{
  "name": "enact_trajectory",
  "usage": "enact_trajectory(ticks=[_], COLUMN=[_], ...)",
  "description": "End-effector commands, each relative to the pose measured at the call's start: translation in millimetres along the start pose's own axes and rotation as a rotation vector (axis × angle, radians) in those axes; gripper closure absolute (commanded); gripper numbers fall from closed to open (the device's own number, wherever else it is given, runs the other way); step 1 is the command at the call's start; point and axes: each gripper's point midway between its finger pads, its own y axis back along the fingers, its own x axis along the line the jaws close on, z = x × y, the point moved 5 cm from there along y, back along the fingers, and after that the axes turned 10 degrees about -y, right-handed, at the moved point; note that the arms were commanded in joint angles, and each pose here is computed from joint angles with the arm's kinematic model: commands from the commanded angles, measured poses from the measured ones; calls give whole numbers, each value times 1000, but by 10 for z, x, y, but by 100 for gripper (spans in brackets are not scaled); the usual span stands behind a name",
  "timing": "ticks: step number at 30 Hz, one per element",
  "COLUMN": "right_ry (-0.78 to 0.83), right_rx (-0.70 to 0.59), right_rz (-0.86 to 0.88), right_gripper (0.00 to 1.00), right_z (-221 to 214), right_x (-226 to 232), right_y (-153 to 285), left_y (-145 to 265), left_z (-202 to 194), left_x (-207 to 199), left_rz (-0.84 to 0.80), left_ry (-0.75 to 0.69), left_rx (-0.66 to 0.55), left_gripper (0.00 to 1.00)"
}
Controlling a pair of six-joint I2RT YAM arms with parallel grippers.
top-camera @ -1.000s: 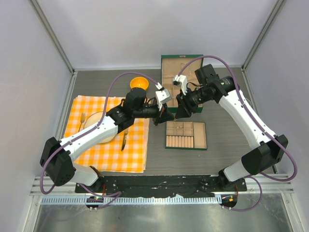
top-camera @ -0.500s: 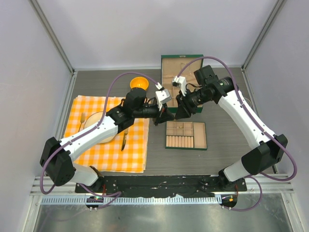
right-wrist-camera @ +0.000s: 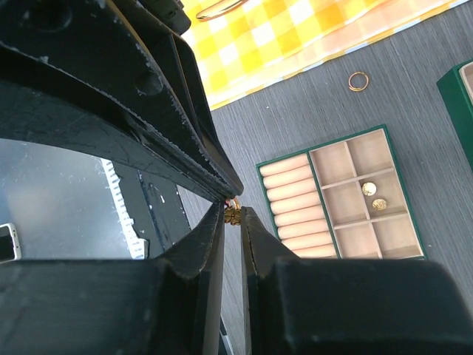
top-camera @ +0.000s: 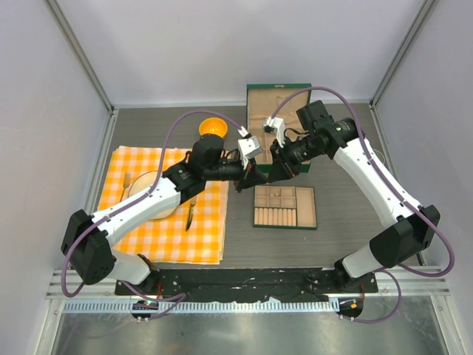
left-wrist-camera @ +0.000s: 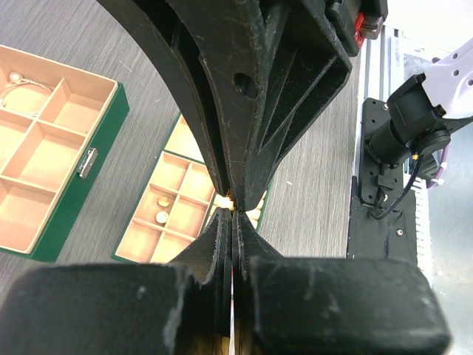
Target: Organize the mixed jewelry
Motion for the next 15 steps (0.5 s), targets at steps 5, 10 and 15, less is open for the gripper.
enact_trajectory(ticks=[5,10,15], right_ry=[15,9,-16], right_rx=[-13,-11,-11], right_rz=[-43,-125,-175], right_gripper=[98,99,99], right_z=[-31,-50,-49], right_x=[-9,-108,-172], right_y=[13,26,26], left_y=[36,133,234], left_z=[171,222,221], left_x=[22,48,73], left_rz=[18,41,76], left_ry=[-34,-45,-62], left_rx=[-70,-82,-72], left_gripper=[86,71,63])
